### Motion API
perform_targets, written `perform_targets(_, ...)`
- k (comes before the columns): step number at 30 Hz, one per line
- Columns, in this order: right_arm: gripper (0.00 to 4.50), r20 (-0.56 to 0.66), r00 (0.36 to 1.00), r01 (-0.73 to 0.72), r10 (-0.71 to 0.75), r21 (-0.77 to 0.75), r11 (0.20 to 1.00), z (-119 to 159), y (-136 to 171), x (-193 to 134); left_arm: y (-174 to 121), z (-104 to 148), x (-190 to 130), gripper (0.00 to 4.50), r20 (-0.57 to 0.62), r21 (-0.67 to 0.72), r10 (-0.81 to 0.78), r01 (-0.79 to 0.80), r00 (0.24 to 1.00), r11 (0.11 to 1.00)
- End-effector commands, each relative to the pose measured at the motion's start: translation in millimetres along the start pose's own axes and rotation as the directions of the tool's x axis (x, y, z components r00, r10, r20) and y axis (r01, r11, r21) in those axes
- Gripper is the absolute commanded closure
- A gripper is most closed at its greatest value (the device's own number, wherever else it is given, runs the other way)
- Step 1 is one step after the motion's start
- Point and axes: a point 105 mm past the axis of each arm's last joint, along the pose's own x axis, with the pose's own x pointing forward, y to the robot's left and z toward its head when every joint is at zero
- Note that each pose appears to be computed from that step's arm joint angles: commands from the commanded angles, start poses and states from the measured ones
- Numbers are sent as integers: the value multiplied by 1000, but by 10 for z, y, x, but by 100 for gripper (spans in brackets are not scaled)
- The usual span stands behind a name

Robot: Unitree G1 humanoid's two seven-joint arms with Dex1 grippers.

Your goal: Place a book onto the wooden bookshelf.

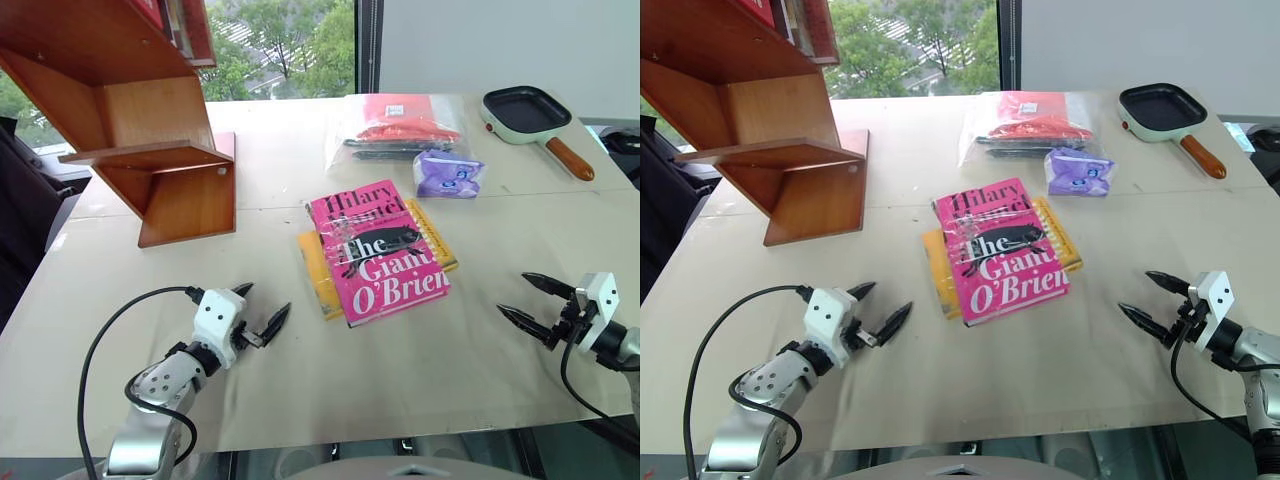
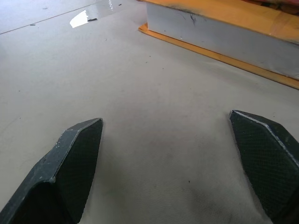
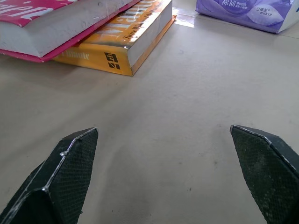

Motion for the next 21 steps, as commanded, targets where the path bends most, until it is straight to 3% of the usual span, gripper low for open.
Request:
perform_targets(1, 0, 45, 999, 5, -2, -58, 998, 158, -29, 27, 50, -149, -156, 5, -80, -13, 3, -4, 997, 1000)
perform_targets(21, 0, 12, 1000, -19, 20, -85, 996, 106, -162, 246, 107, -72, -328, 5, -74, 2, 26, -25, 997, 1000)
